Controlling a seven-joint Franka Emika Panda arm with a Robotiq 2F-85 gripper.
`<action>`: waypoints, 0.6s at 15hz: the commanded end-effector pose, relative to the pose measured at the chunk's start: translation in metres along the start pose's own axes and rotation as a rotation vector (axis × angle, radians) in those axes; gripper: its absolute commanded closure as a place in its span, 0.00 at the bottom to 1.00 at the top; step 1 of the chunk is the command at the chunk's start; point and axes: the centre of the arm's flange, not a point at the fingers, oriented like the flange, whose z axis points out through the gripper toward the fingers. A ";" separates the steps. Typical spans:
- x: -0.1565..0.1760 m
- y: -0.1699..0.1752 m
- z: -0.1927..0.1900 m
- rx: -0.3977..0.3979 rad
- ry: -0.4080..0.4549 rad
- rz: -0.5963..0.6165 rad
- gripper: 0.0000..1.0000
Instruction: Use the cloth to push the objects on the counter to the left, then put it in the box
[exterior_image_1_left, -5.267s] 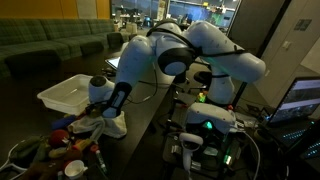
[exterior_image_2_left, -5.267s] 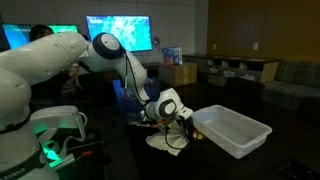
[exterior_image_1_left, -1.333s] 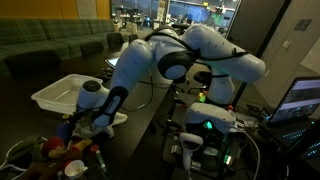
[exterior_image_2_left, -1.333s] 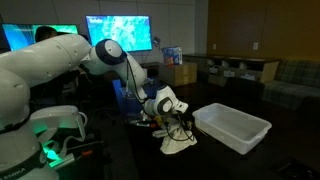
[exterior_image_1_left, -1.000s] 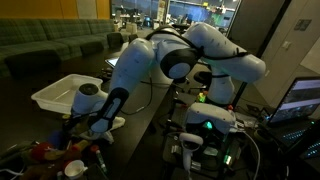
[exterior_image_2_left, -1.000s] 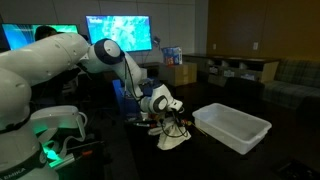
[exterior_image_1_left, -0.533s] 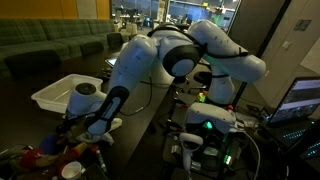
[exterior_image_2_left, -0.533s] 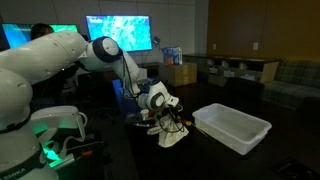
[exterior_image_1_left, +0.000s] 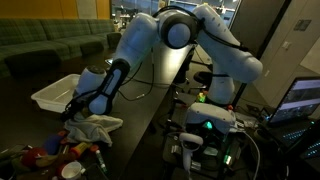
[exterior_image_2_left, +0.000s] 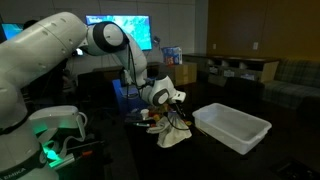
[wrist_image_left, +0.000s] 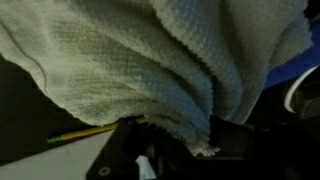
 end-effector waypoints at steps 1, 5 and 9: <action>0.012 0.050 -0.071 0.126 -0.082 -0.078 0.92; 0.022 0.084 -0.121 0.214 -0.149 -0.136 0.92; 0.038 0.125 -0.155 0.240 -0.213 -0.165 0.91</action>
